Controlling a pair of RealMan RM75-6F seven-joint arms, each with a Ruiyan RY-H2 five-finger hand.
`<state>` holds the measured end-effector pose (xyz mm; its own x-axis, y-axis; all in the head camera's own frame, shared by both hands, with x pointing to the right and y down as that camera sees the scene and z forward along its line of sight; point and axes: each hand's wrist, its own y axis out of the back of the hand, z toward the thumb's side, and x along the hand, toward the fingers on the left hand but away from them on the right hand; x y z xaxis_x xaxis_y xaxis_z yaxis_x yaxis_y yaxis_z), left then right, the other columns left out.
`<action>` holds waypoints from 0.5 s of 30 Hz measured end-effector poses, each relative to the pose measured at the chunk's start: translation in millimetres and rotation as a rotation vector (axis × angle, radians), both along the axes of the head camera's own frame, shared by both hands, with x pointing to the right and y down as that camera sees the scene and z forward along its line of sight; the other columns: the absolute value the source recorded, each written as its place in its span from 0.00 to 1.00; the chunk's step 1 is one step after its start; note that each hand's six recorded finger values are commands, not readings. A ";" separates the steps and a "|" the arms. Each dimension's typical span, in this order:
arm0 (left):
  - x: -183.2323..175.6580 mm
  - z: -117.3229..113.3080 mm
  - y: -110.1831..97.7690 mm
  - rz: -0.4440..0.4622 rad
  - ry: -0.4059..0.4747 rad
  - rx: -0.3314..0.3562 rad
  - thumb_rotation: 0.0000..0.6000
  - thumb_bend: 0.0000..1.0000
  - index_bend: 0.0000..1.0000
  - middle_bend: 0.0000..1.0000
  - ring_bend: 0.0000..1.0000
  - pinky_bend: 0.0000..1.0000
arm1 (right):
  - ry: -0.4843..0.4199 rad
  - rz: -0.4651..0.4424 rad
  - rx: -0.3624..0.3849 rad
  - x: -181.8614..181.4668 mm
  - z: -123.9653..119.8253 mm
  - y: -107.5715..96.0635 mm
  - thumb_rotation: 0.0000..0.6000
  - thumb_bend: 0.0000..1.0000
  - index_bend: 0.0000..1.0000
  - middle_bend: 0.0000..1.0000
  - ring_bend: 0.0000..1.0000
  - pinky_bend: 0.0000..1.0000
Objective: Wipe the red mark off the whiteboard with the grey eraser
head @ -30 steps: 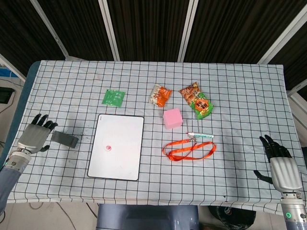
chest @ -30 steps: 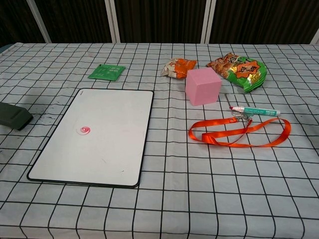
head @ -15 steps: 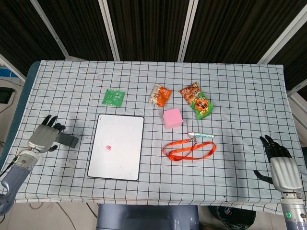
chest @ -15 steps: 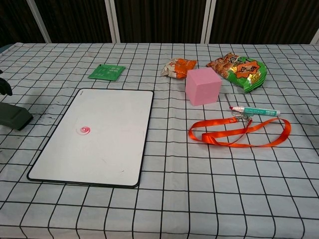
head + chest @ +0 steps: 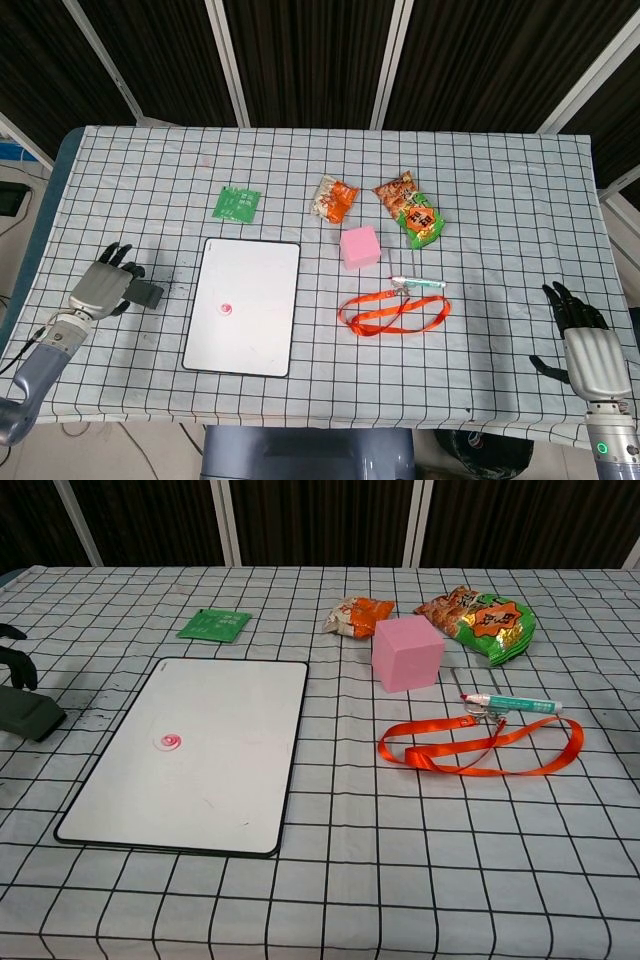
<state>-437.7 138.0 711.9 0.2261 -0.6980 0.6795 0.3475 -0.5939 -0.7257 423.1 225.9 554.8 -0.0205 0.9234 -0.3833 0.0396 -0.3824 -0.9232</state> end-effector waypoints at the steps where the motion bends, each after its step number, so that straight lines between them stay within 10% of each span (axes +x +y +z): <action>1: -0.3 0.3 0.0 0.000 0.000 0.000 1.00 0.24 0.37 0.36 0.00 0.04 | 0.000 0.000 0.000 0.0 0.0 -0.1 1.00 0.13 0.01 0.09 0.19 0.22; 15: -5.2 3.1 -1.5 0.006 -0.017 0.000 1.00 0.37 0.44 0.43 0.01 0.04 | 0.001 0.008 -0.001 0.4 0.2 -0.2 1.00 0.13 0.01 0.09 0.19 0.22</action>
